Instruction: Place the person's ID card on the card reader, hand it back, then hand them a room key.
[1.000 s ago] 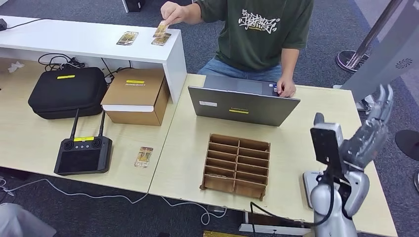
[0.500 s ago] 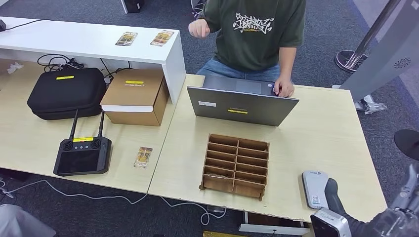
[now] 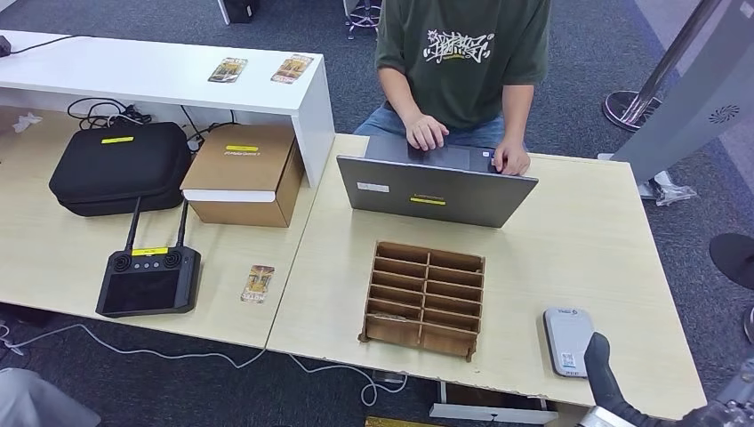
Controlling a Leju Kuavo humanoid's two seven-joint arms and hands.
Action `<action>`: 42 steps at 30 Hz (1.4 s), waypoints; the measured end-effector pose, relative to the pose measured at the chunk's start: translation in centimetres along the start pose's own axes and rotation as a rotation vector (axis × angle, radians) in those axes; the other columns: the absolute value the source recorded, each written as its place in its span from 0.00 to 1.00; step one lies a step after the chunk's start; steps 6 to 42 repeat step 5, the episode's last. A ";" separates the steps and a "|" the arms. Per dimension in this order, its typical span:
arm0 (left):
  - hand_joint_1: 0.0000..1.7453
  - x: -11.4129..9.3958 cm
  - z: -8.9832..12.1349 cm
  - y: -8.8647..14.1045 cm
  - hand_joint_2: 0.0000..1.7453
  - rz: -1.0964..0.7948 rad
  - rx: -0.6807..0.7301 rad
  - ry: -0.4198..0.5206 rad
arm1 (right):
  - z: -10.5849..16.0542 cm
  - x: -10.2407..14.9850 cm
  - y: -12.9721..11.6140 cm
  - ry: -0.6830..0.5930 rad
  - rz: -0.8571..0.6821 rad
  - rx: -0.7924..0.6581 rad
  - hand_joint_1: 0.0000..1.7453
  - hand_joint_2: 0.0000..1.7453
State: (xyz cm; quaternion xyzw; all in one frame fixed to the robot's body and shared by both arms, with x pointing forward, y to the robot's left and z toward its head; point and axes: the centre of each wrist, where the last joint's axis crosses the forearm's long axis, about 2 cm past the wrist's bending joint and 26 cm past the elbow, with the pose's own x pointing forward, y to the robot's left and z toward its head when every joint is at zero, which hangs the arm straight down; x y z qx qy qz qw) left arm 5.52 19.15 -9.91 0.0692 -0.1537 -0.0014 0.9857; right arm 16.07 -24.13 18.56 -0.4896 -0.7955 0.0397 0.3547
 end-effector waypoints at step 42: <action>0.00 -0.1 0.0 0.1 0.00 0.011 0.003 -0.003 | 0.2 0.1 0.1 0.008 -0.009 0.002 0.00 1.00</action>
